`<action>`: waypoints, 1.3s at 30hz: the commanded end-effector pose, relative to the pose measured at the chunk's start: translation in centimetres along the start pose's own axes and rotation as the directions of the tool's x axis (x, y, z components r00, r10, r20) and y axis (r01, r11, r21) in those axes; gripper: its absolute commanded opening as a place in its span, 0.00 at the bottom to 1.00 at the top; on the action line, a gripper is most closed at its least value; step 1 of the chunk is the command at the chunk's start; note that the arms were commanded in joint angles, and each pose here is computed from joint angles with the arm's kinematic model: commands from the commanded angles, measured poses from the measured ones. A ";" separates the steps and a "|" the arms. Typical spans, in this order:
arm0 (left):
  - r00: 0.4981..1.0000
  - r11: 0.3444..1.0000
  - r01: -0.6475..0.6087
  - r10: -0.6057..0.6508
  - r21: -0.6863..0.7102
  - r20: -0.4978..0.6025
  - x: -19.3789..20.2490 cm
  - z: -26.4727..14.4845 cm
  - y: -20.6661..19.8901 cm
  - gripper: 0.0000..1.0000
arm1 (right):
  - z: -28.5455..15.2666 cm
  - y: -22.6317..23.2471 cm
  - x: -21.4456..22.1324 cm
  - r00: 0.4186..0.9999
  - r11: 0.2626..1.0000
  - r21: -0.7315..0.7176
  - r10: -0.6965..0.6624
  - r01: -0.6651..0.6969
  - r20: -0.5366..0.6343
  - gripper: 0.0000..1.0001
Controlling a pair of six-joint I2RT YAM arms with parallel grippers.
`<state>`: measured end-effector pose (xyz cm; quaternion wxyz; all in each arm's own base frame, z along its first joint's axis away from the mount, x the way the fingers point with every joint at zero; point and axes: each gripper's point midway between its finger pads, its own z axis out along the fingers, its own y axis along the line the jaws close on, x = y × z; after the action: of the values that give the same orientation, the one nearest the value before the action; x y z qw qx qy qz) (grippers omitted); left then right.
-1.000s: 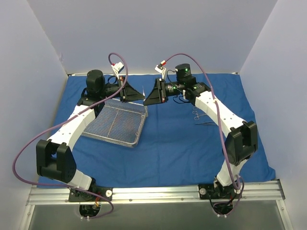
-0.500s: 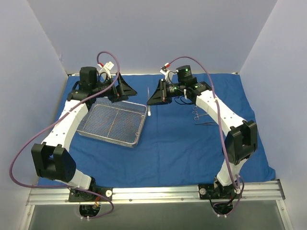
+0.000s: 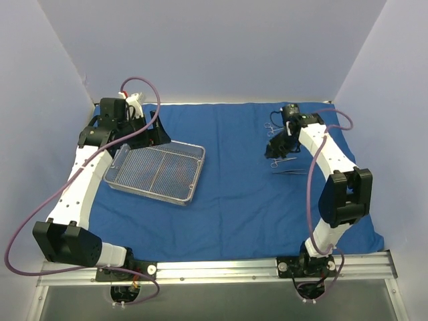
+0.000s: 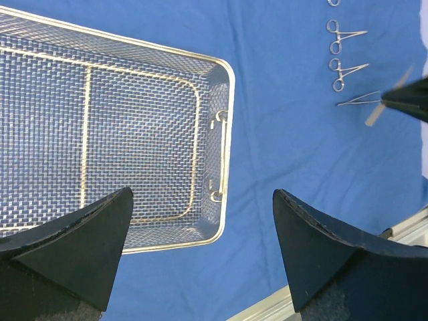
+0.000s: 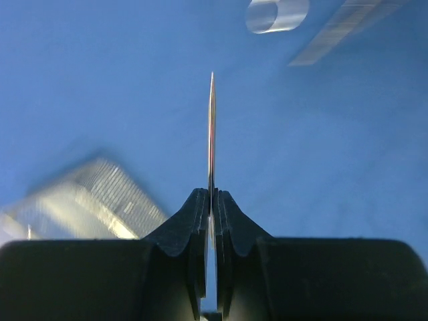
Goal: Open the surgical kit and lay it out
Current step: Place the medical item in the surgical kit.
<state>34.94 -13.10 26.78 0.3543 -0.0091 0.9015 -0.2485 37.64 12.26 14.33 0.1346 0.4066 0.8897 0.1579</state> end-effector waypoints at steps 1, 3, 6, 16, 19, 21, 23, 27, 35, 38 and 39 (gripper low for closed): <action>1.000 0.999 -0.030 0.030 -0.017 0.009 0.0 -0.7 0.9 0.94 | -1.0 -8.8 -1.2 0.959 0.917 0.290 0.241 -0.275 0.147 0.00; 1.000 1.000 -0.026 0.026 -0.014 0.011 -0.1 -0.8 1.2 0.94 | -0.6 -10.4 -2.6 0.929 0.886 0.293 0.309 -0.359 0.206 0.00; 1.000 1.000 -0.019 0.019 -0.016 0.010 -0.2 -0.9 1.7 0.94 | -0.3 -12.0 -3.4 0.901 0.852 0.311 0.355 -0.422 0.250 0.00; 1.000 1.000 -0.012 0.011 -0.019 -0.029 -0.3 0.1 2.2 0.94 | 2.7 -15.3 -4.6 0.848 0.764 0.371 0.449 -0.527 0.282 0.00; 0.999 1.000 -0.008 0.007 -0.023 -0.034 -0.5 0.5 2.4 0.94 | 3.0 -15.8 -4.1 0.817 0.742 0.344 0.497 -0.575 0.293 0.00; 0.999 1.000 -0.007 0.005 -0.027 -0.039 -0.6 0.7 2.5 0.94 | 3.4 -15.6 -4.1 0.801 0.740 0.312 0.519 -0.596 0.298 0.00; 0.999 0.999 -0.001 0.000 -0.032 -0.042 -0.6 0.9 2.8 0.94 | 4.2 -15.9 -3.6 0.797 0.730 0.320 0.536 -0.604 0.279 0.00; 0.998 1.000 0.006 -0.007 -0.029 -0.054 -0.8 1.5 3.0 0.94 | 5.3 -16.3 -3.3 0.804 0.720 0.358 0.531 -0.594 0.267 0.00; 0.998 0.999 0.010 -0.012 -0.036 -0.066 -1.1 2.0 3.2 0.94 | 6.3 -16.2 -3.6 0.802 0.721 0.350 0.533 -0.597 0.269 0.00; 0.998 0.999 0.011 -0.014 -0.040 -0.067 -1.0 2.0 3.4 0.94 | 6.7 -16.7 -3.3 0.808 0.719 0.367 0.528 -0.590 0.263 0.00; 0.998 0.999 0.013 -0.016 -0.041 -0.068 -0.9 2.0 3.5 0.94 | 6.8 -17.0 -3.0 0.807 0.714 0.377 0.529 -0.591 0.262 0.00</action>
<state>36.95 -10.86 23.01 0.3026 -0.0230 0.9254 -0.2271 31.95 0.84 2.44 0.0622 0.6801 0.7303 -0.0157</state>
